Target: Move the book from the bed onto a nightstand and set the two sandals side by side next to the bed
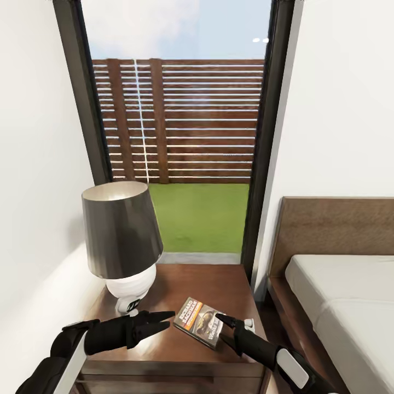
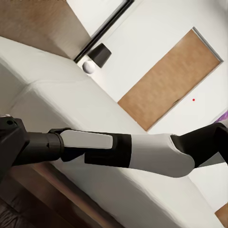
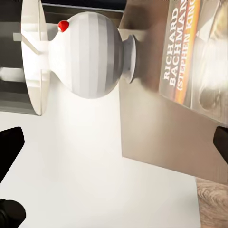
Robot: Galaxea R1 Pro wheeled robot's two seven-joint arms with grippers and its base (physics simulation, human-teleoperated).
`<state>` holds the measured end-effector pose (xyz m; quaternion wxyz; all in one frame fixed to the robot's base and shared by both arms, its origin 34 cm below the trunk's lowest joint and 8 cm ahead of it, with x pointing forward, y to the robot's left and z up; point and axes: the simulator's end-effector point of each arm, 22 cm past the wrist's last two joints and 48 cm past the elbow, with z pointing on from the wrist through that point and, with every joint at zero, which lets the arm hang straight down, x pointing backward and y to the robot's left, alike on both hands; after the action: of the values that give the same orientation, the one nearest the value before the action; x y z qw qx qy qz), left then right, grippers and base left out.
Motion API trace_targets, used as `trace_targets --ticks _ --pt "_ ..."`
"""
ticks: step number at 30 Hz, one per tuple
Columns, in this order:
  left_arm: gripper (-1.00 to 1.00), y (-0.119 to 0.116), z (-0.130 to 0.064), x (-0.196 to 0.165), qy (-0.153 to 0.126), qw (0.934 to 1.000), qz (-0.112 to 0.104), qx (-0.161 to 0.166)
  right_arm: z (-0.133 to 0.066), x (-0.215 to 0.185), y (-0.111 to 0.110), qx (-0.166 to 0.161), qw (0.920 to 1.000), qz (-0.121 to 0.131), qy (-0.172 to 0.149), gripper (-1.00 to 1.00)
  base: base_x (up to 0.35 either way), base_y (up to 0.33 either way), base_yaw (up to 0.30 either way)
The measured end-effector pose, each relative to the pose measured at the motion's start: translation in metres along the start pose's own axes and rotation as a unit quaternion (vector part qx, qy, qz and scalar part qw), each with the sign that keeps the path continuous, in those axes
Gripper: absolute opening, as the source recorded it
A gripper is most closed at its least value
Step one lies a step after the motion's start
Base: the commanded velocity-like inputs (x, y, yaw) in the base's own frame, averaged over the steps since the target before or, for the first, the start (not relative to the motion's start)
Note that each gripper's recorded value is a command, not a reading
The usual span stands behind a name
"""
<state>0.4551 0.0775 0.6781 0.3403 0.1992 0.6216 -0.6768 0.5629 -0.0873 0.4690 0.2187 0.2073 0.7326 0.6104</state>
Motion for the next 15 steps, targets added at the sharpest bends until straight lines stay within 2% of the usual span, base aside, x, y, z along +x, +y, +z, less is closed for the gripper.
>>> trace_targets --ticks 15 --pt "1.0 -0.017 0.006 -0.029 0.0 1.0 0.0 0.0 0.0 -0.009 0.034 -0.001 1.0 0.0 0.0 1.0 0.0 0.0 0.0"
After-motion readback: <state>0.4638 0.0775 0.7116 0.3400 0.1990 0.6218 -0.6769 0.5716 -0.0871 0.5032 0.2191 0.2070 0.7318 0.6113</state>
